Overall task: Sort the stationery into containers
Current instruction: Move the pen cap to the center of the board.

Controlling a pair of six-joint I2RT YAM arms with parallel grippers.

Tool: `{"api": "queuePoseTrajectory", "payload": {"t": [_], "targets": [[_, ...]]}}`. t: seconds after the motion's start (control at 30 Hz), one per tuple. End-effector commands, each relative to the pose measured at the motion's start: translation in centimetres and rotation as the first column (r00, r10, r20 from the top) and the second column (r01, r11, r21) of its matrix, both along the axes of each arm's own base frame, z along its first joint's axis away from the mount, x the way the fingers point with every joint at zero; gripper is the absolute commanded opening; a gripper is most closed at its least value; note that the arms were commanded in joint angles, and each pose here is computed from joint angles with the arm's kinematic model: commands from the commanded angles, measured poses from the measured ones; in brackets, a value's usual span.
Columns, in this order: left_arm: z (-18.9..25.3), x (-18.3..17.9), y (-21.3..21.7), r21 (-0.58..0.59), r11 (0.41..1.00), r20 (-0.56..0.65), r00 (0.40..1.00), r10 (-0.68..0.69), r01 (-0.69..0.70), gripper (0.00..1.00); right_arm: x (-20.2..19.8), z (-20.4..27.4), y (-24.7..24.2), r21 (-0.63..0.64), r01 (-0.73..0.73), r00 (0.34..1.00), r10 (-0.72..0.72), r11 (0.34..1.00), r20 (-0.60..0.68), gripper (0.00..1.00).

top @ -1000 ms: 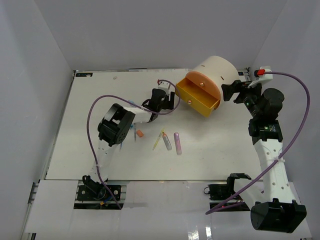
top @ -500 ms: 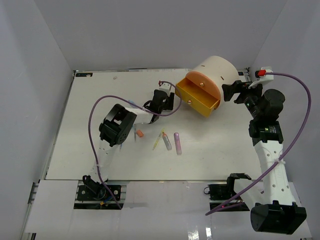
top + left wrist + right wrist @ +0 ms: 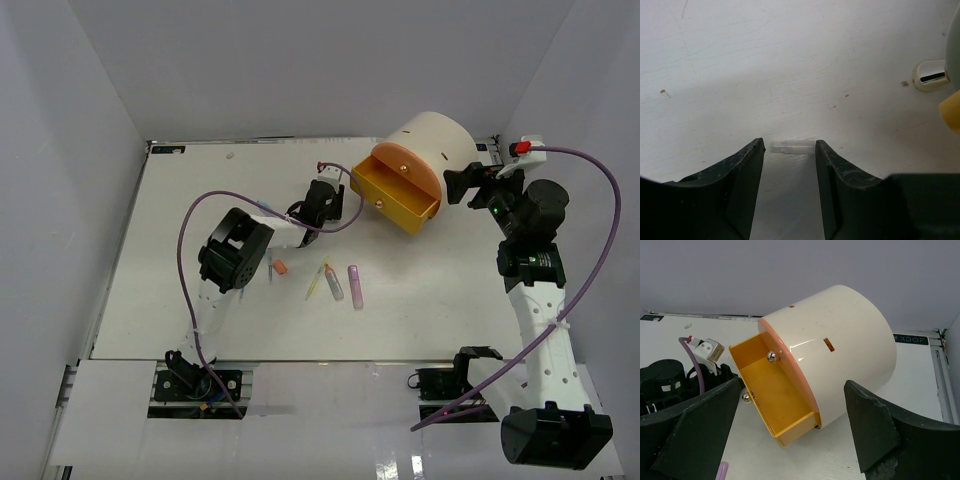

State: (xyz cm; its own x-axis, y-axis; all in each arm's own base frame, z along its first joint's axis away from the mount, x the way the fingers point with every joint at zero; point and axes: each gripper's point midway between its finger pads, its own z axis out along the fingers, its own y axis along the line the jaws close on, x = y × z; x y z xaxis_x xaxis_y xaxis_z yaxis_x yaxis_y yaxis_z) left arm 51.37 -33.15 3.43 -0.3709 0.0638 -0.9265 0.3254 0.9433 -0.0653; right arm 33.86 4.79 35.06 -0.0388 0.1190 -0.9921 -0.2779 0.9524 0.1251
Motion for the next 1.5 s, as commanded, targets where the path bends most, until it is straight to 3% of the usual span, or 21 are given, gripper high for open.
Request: {"api": "queuePoseTrajectory", "payload": {"t": [0.0, 0.5, 0.9, 1.47], "targets": [[-1.6, -0.7, -0.3, 0.035, 0.999, -0.036, 0.999, -0.014, 0.015, 0.54, -0.4, 1.7, 0.0, -0.004, 0.008, 0.998, -0.008, 1.000, 0.060, 0.90], [-1.7, -3.3, 2.2, 0.071, 0.997, -0.077, 0.997, 0.023, -0.017, 0.31, -0.7, 2.0, 0.1, -0.006, 0.003, 0.997, -0.003, 1.000, 0.071, 0.90], [1.4, -9.9, 6.1, 0.049, 0.999, -0.162, 0.987, 0.024, -0.016, 0.25, -1.1, 1.9, 1.4, -0.020, -0.053, 0.997, 0.054, 0.998, 0.058, 0.90], [5.8, -16.2, 9.0, 0.067, 0.995, -0.218, 0.975, -0.052, 0.068, 0.28, -2.1, -1.7, 6.8, -0.104, -0.209, 0.977, 0.204, 0.972, -0.059, 0.91]]}}
